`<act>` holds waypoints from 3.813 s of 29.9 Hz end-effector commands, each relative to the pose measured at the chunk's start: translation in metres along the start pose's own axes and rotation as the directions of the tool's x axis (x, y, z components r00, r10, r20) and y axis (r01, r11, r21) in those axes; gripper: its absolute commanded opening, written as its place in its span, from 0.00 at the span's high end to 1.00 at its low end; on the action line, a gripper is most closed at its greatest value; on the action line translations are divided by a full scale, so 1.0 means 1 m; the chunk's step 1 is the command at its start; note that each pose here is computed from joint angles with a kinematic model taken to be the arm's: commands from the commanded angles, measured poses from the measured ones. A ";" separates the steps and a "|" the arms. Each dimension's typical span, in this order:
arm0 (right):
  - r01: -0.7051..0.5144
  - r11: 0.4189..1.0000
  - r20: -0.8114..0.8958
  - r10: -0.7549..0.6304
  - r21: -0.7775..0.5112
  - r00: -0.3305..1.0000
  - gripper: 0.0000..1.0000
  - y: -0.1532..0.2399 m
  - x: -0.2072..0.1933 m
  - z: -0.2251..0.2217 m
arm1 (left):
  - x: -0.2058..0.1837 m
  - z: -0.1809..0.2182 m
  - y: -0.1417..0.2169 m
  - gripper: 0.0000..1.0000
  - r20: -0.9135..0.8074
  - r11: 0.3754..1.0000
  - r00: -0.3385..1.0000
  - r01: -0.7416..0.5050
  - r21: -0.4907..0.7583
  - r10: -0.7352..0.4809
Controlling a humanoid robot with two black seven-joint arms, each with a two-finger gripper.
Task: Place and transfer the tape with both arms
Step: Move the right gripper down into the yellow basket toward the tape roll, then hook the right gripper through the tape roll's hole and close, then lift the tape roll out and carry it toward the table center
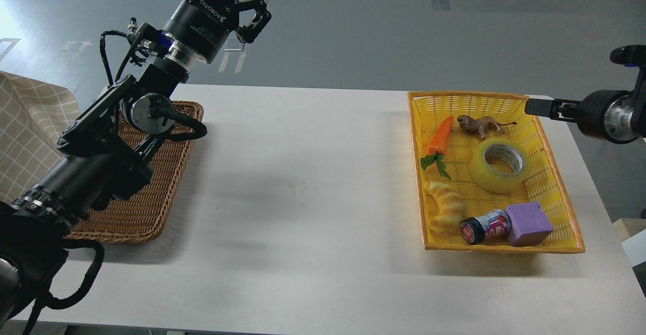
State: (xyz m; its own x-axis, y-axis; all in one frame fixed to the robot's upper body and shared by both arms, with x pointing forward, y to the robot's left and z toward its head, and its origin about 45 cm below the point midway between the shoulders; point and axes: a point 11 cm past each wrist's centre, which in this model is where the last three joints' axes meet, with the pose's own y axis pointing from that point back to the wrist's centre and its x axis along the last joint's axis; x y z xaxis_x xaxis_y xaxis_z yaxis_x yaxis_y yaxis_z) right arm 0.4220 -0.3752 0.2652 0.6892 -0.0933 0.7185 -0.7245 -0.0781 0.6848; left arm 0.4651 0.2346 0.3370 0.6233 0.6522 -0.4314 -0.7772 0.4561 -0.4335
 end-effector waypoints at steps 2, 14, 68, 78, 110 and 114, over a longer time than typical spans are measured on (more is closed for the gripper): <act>0.034 0.999 -0.001 -0.034 -0.011 0.999 0.03 -0.004 -0.015 0.005 | 0.000 0.000 0.000 0.02 -0.002 1.000 1.000 -0.001 0.000 0.001; 0.092 0.996 -0.003 -0.092 -0.020 0.996 0.10 -0.012 -0.041 0.009 | 0.000 0.000 0.000 0.02 -0.002 1.000 1.000 -0.001 0.000 0.001; 0.188 0.982 0.076 -0.186 -0.025 0.980 0.33 -0.061 -0.085 -0.008 | 0.007 0.005 0.005 0.02 0.017 1.000 1.000 -0.014 0.002 0.014; 0.204 0.978 0.060 -0.202 -0.039 0.978 0.48 -0.062 -0.090 -0.006 | 0.007 0.005 0.005 0.02 0.016 1.000 1.000 -0.014 0.003 0.014; 0.041 0.992 -0.078 -0.032 0.115 0.996 1.00 -0.016 -0.003 -0.066 | 0.011 0.010 0.008 0.02 0.030 1.000 0.999 -0.022 0.002 0.022; 0.011 0.990 -0.087 0.002 0.144 0.996 1.00 -0.011 0.014 -0.080 | 0.011 0.011 0.007 0.02 0.030 1.000 0.999 -0.021 0.000 0.021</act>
State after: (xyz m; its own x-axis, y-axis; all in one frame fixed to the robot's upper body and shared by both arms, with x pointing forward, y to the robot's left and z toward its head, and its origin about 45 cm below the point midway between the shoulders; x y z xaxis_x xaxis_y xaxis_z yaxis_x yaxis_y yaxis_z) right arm 0.4349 -0.3061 0.2661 0.7026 -0.0148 0.7114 -0.6990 -0.2016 0.6861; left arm 0.4651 0.2514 0.3366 0.6027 0.6804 -0.4168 -0.7913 0.4427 -0.4216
